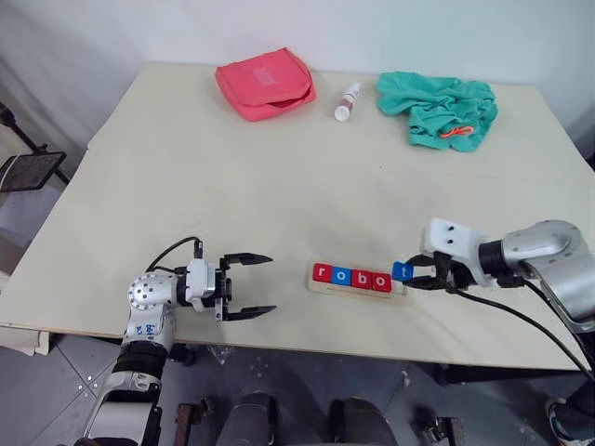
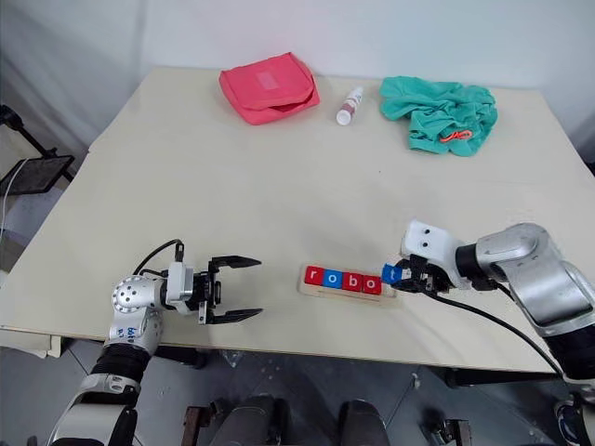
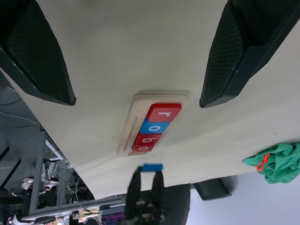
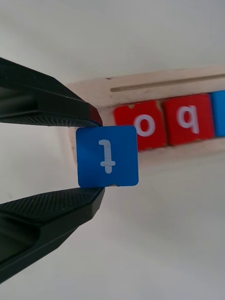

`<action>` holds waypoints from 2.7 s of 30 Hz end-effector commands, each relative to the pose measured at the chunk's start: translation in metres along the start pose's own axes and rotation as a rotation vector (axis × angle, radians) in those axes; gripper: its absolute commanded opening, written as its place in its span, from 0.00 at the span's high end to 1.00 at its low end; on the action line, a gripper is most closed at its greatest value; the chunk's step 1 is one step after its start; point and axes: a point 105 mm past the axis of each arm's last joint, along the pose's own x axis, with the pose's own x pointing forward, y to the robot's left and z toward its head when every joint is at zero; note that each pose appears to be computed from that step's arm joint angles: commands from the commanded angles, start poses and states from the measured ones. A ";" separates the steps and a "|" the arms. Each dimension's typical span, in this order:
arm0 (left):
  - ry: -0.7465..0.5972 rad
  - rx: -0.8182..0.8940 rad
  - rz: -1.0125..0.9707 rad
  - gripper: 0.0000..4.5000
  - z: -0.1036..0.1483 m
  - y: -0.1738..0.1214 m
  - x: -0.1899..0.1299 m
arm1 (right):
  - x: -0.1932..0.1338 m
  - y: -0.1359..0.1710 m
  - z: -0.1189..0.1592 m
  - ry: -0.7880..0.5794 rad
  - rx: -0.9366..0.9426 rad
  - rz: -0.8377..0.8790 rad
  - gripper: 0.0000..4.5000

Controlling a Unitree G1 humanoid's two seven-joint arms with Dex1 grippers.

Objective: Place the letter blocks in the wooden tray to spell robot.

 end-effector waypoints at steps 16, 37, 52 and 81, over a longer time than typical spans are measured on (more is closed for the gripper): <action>-0.002 0.008 0.048 0.00 0.001 -0.002 -0.004 | 0.015 0.007 0.005 0.075 -0.075 0.086 0.68; -0.004 0.005 0.040 0.00 0.000 0.002 -0.001 | 0.003 -0.004 0.015 0.008 -0.074 -0.006 0.02; -0.002 -0.002 0.024 0.00 0.000 0.000 -0.004 | -0.010 0.035 0.022 -0.166 0.027 0.056 0.59; 0.002 -0.028 0.005 0.00 0.004 0.002 -0.009 | 0.014 0.028 0.000 -0.128 0.057 0.028 0.99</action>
